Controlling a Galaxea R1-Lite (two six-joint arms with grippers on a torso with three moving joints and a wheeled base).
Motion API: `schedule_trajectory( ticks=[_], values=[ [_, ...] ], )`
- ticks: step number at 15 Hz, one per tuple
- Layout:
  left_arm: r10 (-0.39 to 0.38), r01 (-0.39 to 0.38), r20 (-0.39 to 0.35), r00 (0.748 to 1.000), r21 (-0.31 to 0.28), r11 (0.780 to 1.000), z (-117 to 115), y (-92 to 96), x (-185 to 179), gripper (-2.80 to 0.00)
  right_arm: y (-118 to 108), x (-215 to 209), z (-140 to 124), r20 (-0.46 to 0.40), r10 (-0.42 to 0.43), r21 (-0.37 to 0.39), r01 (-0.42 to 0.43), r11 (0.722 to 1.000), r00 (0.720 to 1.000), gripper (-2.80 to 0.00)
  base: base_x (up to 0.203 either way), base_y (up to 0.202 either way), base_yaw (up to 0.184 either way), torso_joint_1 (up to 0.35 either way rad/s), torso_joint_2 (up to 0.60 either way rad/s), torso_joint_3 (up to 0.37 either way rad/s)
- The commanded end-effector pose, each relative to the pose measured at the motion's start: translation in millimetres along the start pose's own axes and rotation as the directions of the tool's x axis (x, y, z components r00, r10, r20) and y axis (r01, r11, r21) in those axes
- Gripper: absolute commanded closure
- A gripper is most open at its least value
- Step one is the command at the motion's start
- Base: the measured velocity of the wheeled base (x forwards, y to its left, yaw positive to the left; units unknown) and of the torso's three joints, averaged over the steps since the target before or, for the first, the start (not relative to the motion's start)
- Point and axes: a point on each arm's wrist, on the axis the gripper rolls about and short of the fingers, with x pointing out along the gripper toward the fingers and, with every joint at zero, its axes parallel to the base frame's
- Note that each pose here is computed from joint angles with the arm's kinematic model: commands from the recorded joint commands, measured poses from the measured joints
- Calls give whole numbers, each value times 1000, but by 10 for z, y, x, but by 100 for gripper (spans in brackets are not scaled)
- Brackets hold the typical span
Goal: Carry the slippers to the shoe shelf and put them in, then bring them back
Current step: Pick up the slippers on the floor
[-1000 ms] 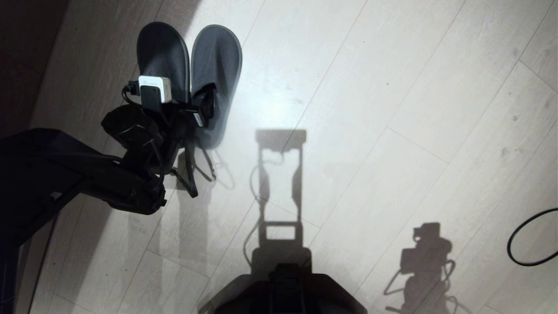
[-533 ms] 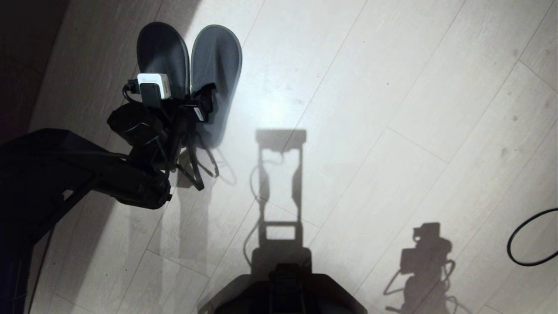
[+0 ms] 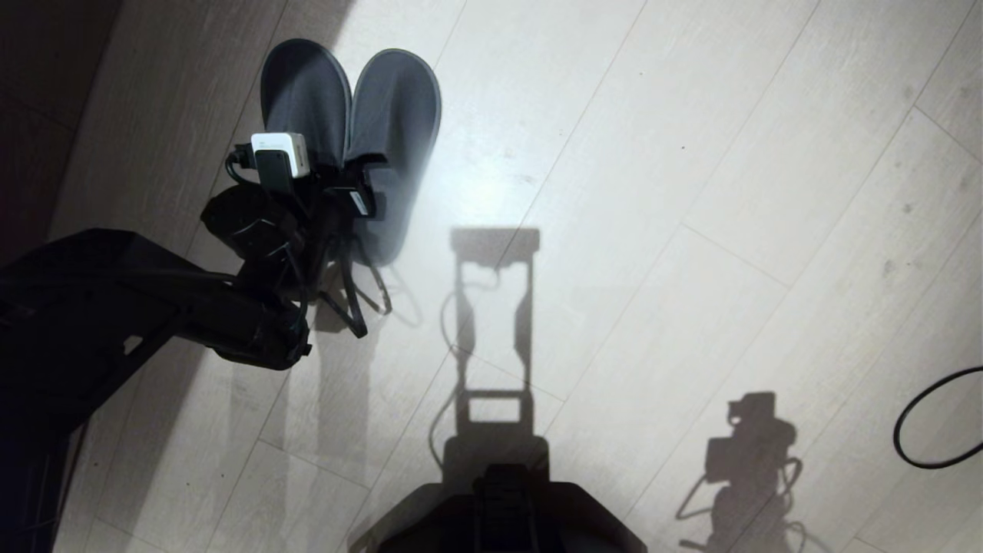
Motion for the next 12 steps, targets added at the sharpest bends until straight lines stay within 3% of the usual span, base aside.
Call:
schedule_trajectory(
  ticks=[1, 7, 12],
  values=[
    [1, -1, 3, 1000, -2, 1000, -13, -1, -4, 0, 0, 0, 0, 0, 0, 0, 0, 1000, 1000, 0, 0, 0, 0, 0, 0, 0],
    [-1, 1, 25, 1000, -7, 1000, 257, 19, -35, 0, 0, 0, 0, -1, 0, 0, 0, 1000, 1000, 0, 0, 0, 0, 0, 0, 0],
    [-36, 36, 56, 998, -1, 999, 1016, 75, -151, 0, 0, 0, 0, 0, 0, 0, 0, 1000, 1000, 0, 0, 0, 0, 0, 0, 0]
  ],
)
